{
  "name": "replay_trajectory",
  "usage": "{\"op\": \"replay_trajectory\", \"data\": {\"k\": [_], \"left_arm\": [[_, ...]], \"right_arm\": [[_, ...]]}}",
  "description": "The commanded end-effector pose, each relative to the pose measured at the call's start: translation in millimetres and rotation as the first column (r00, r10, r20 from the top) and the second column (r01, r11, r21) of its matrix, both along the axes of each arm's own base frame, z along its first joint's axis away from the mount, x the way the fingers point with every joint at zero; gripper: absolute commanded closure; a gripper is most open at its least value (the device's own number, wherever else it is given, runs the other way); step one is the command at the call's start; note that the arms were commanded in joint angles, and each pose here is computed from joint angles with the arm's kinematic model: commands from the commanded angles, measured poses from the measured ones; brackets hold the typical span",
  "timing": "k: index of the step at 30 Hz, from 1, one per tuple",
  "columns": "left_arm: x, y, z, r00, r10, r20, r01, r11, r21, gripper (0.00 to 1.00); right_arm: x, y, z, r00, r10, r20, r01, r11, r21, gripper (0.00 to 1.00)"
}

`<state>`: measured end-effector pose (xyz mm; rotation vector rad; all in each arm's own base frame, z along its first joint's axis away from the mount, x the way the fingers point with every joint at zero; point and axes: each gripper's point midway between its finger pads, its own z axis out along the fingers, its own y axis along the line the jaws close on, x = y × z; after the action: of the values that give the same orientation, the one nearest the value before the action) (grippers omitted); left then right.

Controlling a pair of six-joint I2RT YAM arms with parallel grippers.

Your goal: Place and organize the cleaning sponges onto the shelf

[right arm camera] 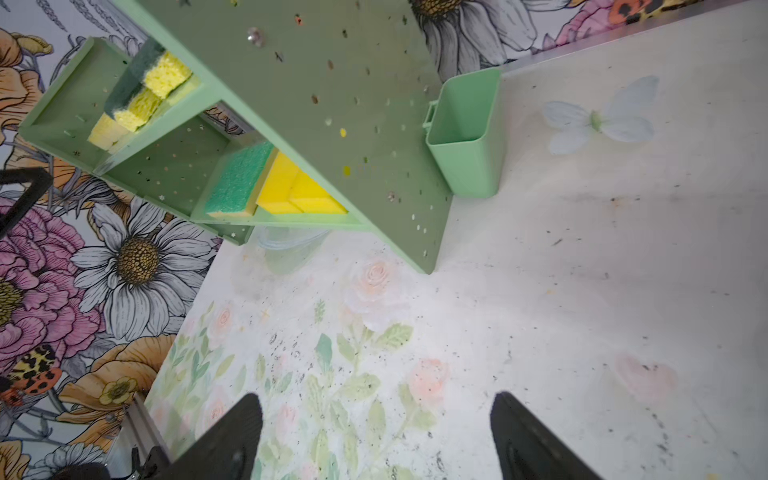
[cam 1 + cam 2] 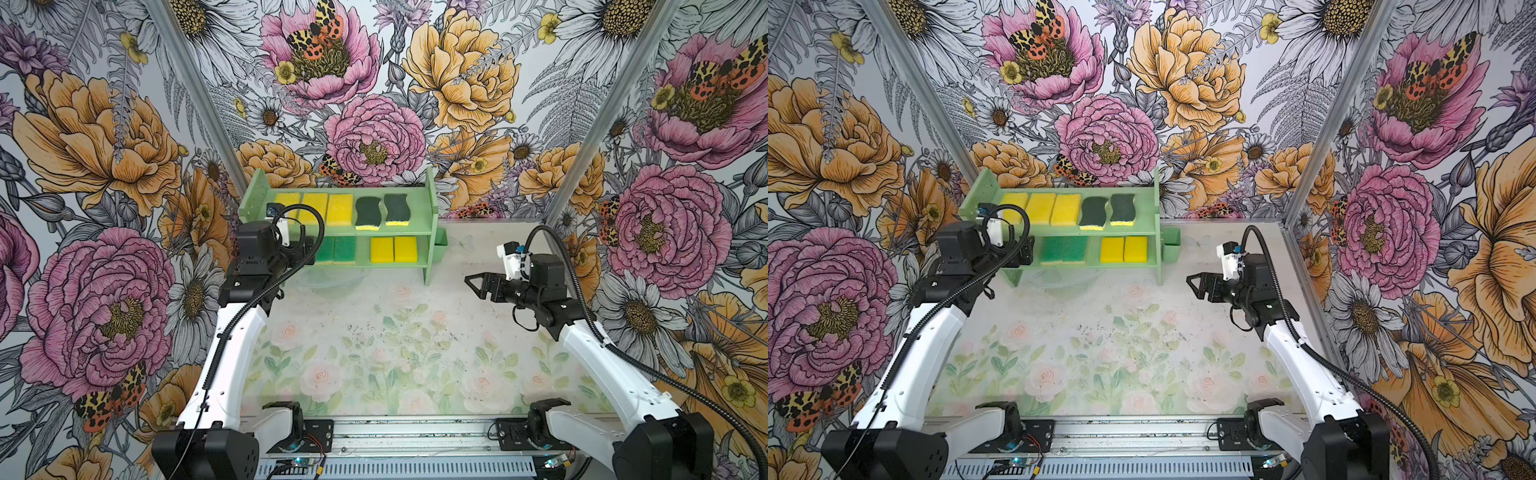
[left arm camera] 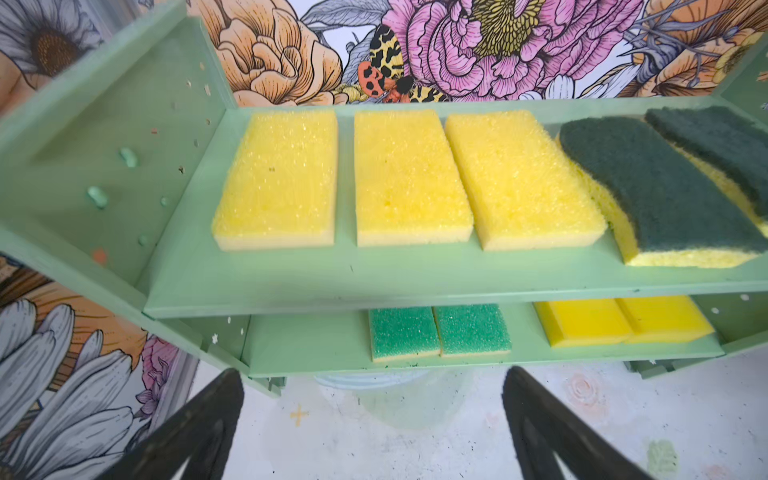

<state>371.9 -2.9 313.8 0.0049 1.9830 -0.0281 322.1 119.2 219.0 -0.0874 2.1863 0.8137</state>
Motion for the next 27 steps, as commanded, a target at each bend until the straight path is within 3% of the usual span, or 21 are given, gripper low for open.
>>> {"op": "replay_trajectory", "data": {"k": [1, 7, 10, 12, 15, 20, 27], "left_arm": [[-1, -5, 8, 0.993, 0.001, 0.121, 0.01, 0.996, -0.093, 0.01], [-14, -5, -23, 0.992, 0.03, 0.122, -0.01, 0.987, -0.161, 0.01], [-16, -17, -36, 0.982, -0.042, 0.185, 0.07, 0.987, -0.148, 0.01], [-20, -15, -43, 0.975, -0.027, 0.221, 0.06, 0.987, -0.147, 0.01], [-26, -2, -52, 0.97, 0.041, 0.241, -0.006, 0.989, -0.146, 0.01], [-24, 7, -72, 0.977, 0.038, 0.211, -0.023, 0.997, -0.072, 0.01], [-18, 29, -97, 0.969, 0.1, 0.226, -0.089, 0.994, -0.057, 0.01]], "right_arm": [[12, -24, 12, 0.997, -0.038, 0.063, 0.043, 0.996, -0.079, 0.12], [33, -63, 10, 0.982, -0.138, 0.127, 0.165, 0.958, -0.236, 0.11], [43, -80, 8, 0.973, -0.178, 0.144, 0.212, 0.937, -0.279, 0.11], [50, -91, 3, 0.964, -0.212, 0.16, 0.252, 0.918, -0.305, 0.11], [58, -103, -7, 0.948, -0.244, 0.205, 0.3, 0.901, -0.314, 0.11], [70, -122, -38, 0.903, -0.314, 0.292, 0.397, 0.869, -0.295, 0.11], [76, -134, -63, 0.851, -0.354, 0.388, 0.468, 0.846, -0.256, 0.11]]}}
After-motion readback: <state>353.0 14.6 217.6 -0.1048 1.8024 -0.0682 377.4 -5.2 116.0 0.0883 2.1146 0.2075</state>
